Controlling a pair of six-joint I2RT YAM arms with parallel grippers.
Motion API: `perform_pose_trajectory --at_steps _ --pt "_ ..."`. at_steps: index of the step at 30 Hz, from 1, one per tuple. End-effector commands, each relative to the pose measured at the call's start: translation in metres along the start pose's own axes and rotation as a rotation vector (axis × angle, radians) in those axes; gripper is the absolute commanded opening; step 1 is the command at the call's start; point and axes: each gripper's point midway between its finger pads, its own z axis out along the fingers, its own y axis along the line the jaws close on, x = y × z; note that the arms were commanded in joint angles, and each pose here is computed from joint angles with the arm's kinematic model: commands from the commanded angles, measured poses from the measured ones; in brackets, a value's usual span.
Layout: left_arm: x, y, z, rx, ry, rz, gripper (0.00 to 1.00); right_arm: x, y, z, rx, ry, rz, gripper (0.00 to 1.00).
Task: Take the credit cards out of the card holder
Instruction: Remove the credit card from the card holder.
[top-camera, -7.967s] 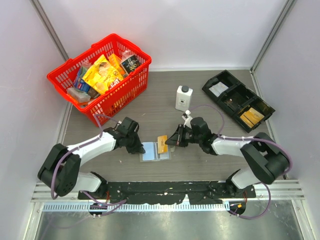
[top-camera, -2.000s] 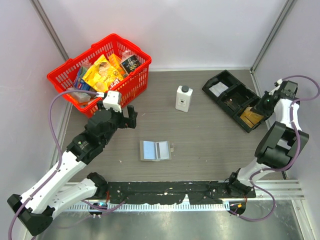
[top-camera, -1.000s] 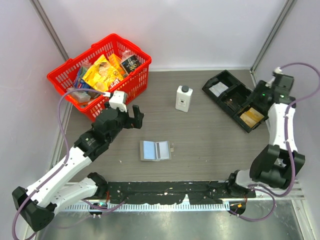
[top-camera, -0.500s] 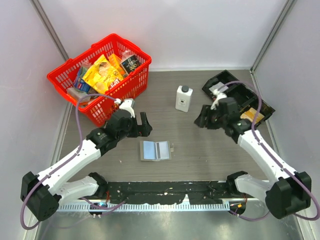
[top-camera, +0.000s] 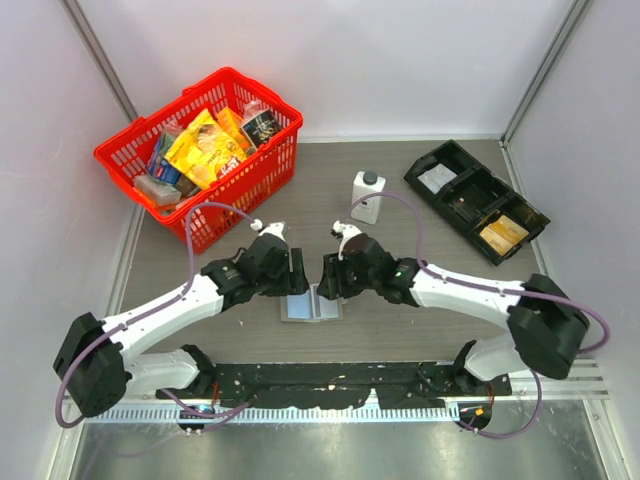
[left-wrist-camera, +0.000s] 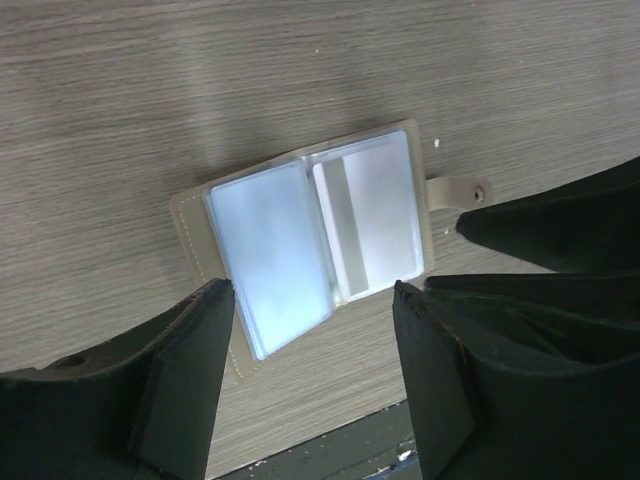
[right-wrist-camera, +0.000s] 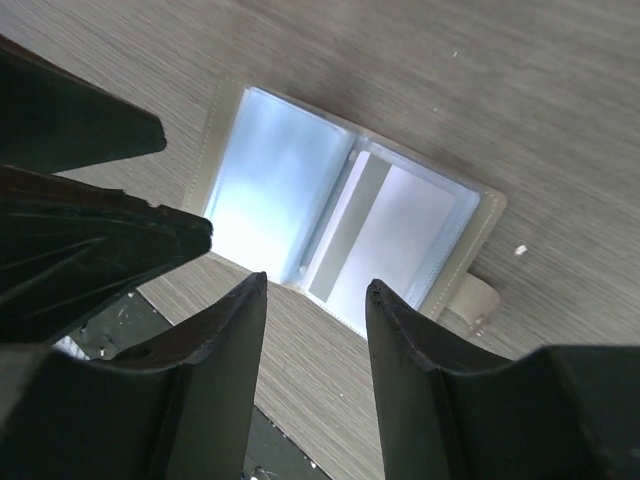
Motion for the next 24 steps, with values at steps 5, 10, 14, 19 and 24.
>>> perform_pose_trajectory --at_steps 5,10,14,19,24 --pt "0.014 0.011 0.016 -0.059 0.051 -0.009 0.49 -0.006 0.0 0.028 0.043 -0.037 0.05 0.47" --pt "0.024 0.014 0.026 -0.079 0.101 -0.003 0.46 0.009 -0.01 0.036 0.076 -0.001 0.061 0.47" --pt "0.032 0.02 0.033 -0.103 0.134 -0.005 0.45 0.01 -0.023 0.039 0.136 -0.008 0.06 0.47" --pt "0.042 0.025 0.041 -0.127 0.18 -0.018 0.44 0.013 -0.031 0.037 0.174 -0.008 0.059 0.47" --pt "0.05 0.032 0.048 -0.142 0.218 -0.048 0.41 0.016 -0.024 0.04 0.141 0.001 0.069 0.47"
